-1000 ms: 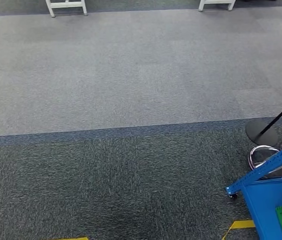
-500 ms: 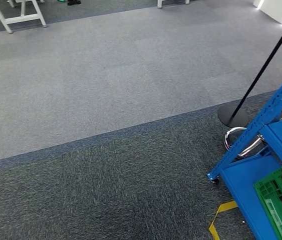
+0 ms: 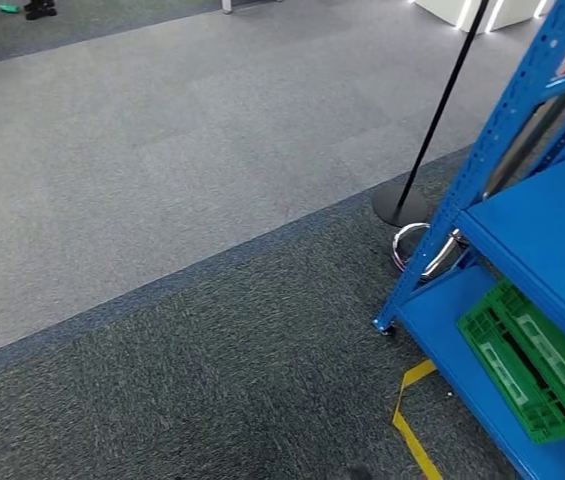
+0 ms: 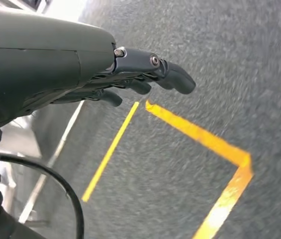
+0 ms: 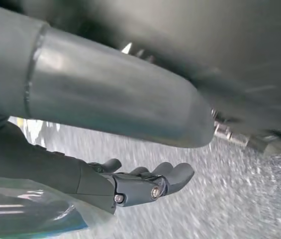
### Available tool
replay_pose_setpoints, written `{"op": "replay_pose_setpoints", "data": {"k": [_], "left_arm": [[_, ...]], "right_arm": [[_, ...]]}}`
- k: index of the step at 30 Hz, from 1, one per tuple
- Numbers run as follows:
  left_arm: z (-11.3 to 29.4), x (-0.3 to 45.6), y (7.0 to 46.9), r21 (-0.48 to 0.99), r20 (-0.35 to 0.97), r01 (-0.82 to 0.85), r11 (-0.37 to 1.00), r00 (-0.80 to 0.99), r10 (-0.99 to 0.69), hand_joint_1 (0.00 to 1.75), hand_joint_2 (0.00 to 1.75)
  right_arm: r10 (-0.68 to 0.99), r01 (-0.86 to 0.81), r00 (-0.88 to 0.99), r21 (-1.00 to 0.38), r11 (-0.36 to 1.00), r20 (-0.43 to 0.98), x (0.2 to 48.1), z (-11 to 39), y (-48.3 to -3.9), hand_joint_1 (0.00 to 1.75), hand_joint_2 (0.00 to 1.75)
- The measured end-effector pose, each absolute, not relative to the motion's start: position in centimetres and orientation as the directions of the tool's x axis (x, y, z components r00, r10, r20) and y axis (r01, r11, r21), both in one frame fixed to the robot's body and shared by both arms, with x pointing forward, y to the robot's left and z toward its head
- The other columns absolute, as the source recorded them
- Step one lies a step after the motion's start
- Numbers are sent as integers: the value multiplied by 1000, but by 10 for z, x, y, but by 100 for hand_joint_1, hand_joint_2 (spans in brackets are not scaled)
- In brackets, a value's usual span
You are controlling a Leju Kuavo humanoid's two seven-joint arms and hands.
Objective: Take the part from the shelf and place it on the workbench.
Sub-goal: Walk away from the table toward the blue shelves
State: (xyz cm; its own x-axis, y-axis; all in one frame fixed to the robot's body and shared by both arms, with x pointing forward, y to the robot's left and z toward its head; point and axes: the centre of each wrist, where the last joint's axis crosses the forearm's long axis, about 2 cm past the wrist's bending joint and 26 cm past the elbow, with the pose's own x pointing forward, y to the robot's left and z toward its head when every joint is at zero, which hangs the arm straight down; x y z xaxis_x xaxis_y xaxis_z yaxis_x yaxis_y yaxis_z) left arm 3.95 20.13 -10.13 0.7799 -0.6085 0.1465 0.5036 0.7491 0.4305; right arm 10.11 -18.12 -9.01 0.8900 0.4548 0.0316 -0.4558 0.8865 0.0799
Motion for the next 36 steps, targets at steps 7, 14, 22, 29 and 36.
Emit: {"op": "replay_pose_setpoints", "data": {"k": [7,14,22,29,36], "left_arm": [[-100,48,201,435,152,540,720,745,-650,0,175],[-102,46,208,429,153,563,707,726,-671,0,0],[-100,52,202,426,159,576,698,711,-684,0,0],[-102,45,207,374,171,519,768,776,-607,0,175],[-103,50,209,338,114,572,748,764,-635,0,175]], "right_arm": [[383,-392,917,76,917,109,191,-54,-157,0,0],[323,-335,934,66,940,153,228,-36,-155,0,0],[268,-280,951,57,958,156,247,-29,-167,0,0],[315,-316,938,-20,949,145,272,-12,-163,0,0],[289,-289,944,-24,957,156,278,-2,-146,0,0]]}}
